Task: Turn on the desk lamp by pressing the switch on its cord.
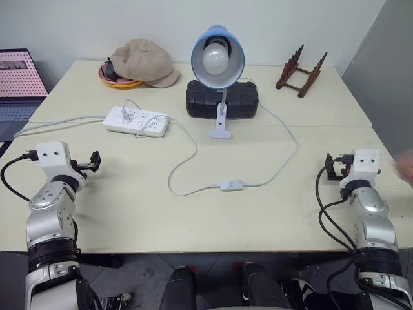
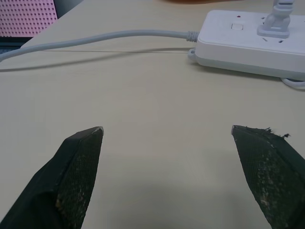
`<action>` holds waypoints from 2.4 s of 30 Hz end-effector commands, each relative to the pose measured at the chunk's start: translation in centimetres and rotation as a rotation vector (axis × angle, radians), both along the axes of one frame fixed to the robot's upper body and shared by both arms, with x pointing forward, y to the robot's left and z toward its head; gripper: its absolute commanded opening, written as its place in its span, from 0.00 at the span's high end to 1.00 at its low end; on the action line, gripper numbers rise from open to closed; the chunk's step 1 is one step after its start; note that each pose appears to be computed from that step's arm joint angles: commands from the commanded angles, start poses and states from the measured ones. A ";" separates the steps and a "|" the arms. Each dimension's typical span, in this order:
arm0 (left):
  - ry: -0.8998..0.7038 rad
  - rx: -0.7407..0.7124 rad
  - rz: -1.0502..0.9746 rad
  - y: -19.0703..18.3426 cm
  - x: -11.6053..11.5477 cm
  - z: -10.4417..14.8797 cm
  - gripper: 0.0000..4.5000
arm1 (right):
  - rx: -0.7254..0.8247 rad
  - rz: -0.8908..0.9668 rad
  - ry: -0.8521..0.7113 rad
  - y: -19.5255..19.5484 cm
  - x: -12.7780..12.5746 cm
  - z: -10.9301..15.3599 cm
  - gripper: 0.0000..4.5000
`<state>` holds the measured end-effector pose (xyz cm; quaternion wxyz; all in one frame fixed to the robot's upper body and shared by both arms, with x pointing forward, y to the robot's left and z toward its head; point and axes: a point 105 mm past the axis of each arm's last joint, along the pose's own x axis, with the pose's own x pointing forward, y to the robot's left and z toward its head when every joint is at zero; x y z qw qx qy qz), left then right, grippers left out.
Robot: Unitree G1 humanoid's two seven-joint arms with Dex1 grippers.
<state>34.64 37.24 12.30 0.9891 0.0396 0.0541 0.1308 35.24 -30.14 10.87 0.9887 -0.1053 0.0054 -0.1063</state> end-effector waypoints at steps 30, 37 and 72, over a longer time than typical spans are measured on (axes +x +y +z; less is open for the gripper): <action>0.355 0.245 -1.475 -21.2 -8.3 5.5 0.00 | -0.258 1.494 0.330 19.1 -7.3 3.3 0.00; 0.349 0.234 -1.467 -21.1 -8.4 5.0 0.00 | -0.278 1.443 0.250 22.0 -4.9 1.9 0.00; 0.271 0.040 -1.407 -21.4 -8.7 6.7 0.00 | -0.418 1.408 0.133 22.8 -1.6 1.7 0.76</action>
